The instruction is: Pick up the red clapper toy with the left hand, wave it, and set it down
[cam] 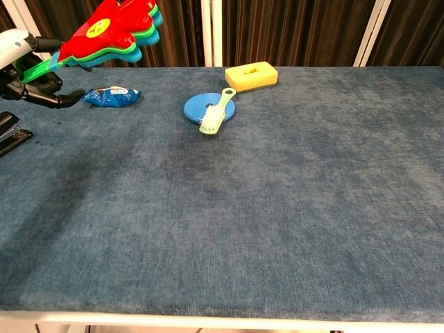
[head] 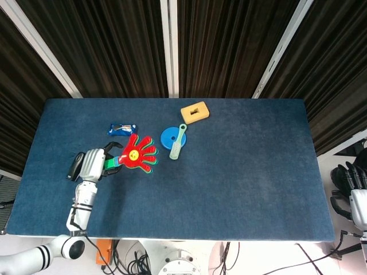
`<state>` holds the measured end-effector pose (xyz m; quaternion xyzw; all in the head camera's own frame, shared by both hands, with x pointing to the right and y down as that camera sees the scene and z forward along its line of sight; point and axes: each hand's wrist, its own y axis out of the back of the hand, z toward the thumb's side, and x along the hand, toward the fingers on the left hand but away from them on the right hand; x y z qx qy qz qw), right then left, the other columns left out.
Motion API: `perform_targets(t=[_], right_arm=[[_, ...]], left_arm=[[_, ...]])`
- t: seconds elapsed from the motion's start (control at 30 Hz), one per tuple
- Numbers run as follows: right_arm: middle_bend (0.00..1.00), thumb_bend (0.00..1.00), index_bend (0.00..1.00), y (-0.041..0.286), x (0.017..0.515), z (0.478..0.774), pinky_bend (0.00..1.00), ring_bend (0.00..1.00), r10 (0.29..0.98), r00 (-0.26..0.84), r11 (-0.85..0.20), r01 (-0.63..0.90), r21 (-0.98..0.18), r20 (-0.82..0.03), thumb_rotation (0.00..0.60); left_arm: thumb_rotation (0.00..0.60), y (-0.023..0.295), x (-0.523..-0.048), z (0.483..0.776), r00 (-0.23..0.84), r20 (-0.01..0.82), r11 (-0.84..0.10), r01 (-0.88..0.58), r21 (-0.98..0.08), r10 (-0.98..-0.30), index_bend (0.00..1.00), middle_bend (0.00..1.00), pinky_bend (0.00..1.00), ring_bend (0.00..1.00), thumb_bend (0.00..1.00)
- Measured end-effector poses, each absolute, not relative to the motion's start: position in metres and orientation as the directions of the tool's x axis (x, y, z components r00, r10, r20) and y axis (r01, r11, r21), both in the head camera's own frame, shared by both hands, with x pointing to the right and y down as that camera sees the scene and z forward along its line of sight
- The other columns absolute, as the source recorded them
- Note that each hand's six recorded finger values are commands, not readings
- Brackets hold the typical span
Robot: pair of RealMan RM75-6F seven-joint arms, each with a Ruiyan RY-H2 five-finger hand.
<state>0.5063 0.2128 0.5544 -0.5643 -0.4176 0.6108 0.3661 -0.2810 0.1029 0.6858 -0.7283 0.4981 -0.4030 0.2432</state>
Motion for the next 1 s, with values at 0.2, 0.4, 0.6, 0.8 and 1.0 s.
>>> perform_targets(t=[0.2,0.4,0.6,0.8,1.0], right_arm=[[0.0,0.26,0.0,0.2122,0.5038,0.5558,0.0,0.0,0.916,-0.09,-0.39,0.025,-0.92,-0.391,0.6],[0.0,0.26,0.0,0.2126,0.5046,0.5581,0.0,0.0,0.911,-0.097,-0.4,0.025,-0.916,-0.4,0.6],[0.0,0.26,0.0,0.2133,0.5062,0.5591,0.0,0.0,0.906,-0.109,-0.408,0.022,-0.913,-0.408,0.6],[0.0,0.26,0.0,0.2143,0.5065,0.5598,0.0,0.0,0.905,-0.111,-0.411,0.024,-0.911,-0.411,0.6],[0.0,0.26,0.0,0.2152,0.508,0.5599,0.0,0.0,0.904,-0.115,-0.412,0.026,-0.911,-0.412,0.6]], left_arm=[[0.6,0.1012,-0.2822,0.6834,0.192,0.31,-0.364,-0.544,-0.756,-0.931,0.79,1.0,1.0,1.0,0.25],[0.6,0.1017,-0.2832,0.6845,0.188,0.312,-0.359,-0.621,-0.697,-0.931,1.0,1.0,1.0,1.0,0.23],[0.6,0.1015,-0.2833,0.684,0.187,0.32,-0.358,-0.673,-0.647,-0.929,1.0,1.0,1.0,1.0,0.21],[0.6,0.103,-0.2805,0.6847,0.212,0.326,-0.379,-0.674,-0.633,-0.921,1.0,1.0,1.0,1.0,0.24],[0.6,0.1046,-0.2789,0.6876,0.245,0.364,-0.431,-0.647,-0.629,-0.899,1.0,1.0,1.0,1.0,0.53]])
